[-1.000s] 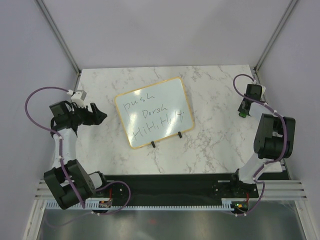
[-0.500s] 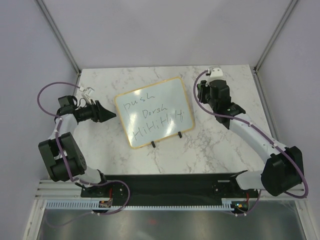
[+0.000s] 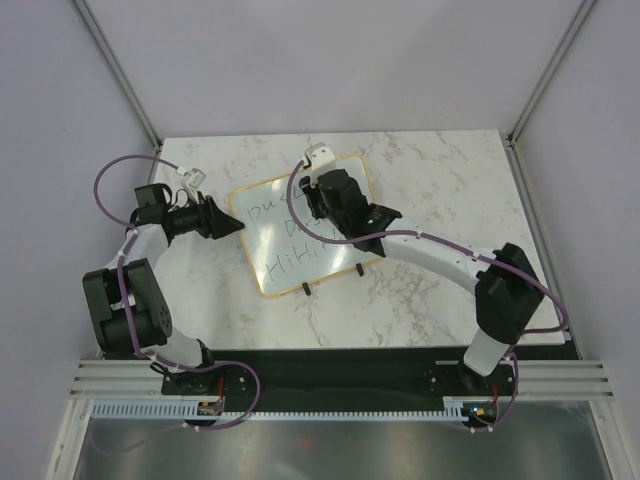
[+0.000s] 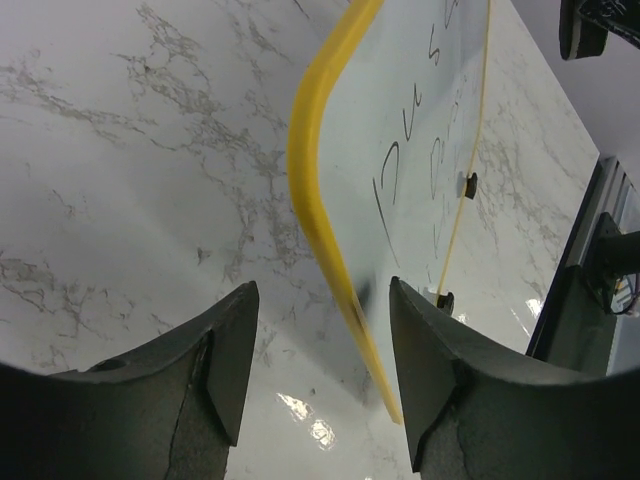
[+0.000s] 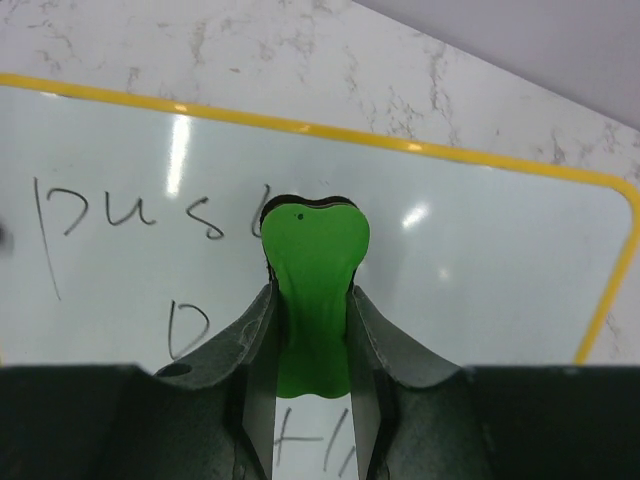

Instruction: Erase the whiteboard

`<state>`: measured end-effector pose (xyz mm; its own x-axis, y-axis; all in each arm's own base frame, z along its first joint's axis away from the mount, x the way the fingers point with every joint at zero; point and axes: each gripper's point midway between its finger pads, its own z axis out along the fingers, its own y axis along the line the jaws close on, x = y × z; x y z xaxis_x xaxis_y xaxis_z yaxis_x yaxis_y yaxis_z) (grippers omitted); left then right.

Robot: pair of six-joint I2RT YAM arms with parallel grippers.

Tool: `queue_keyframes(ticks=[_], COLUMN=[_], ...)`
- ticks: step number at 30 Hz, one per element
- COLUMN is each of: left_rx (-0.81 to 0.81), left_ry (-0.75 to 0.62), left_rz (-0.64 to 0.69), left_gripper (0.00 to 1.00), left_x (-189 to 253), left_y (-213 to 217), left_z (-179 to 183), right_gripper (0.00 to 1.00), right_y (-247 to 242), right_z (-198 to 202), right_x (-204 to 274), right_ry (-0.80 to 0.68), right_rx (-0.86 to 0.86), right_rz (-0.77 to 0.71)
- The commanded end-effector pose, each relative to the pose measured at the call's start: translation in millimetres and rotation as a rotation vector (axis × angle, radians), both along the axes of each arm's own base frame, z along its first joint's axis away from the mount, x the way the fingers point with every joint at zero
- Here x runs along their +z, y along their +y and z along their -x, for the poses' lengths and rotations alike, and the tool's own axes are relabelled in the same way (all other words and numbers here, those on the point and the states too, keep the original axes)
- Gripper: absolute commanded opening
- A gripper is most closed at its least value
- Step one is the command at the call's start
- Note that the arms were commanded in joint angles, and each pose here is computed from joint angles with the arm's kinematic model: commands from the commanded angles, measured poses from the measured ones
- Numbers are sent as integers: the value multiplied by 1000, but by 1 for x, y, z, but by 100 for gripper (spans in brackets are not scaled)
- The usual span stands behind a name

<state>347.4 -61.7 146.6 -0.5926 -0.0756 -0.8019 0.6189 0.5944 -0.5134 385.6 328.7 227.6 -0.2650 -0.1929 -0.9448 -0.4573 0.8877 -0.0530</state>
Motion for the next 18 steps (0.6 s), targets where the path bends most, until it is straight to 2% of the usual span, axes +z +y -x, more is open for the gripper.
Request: queue_keyframes(ticks=[1, 6, 8, 9, 12, 16, 18], left_rx=[-12, -23, -25, -28, -32, -30, -29], left_ry=[-31, -35, -39, -42, -52, -68, -72], left_rz=[-15, -30, -31, -31, -35, -55, -59], left_gripper=[61, 49, 35, 20, 2, 2, 2], left_x=[1, -6, -7, -6, -7, -8, -8], left_y=[-9, -22, -21, -22, -22, -20, -20], left_z=[-8, -11, -12, -12, -12, -14, -15], right_gripper=[0, 0, 0, 0, 0, 0, 0], right_y=[25, 50, 51, 51, 46, 58, 91], right_z=[-15, -18, -22, -23, -30, -31, -14], right_x=[14, 10, 6, 4, -10, -30, -41], right_ry=[-58, -65, -67, -67, -71, -63, -58], right_rx=[-23, -44, -67, -72, -120, -109, -9], right_rz=[24, 20, 31, 36, 71, 94, 70])
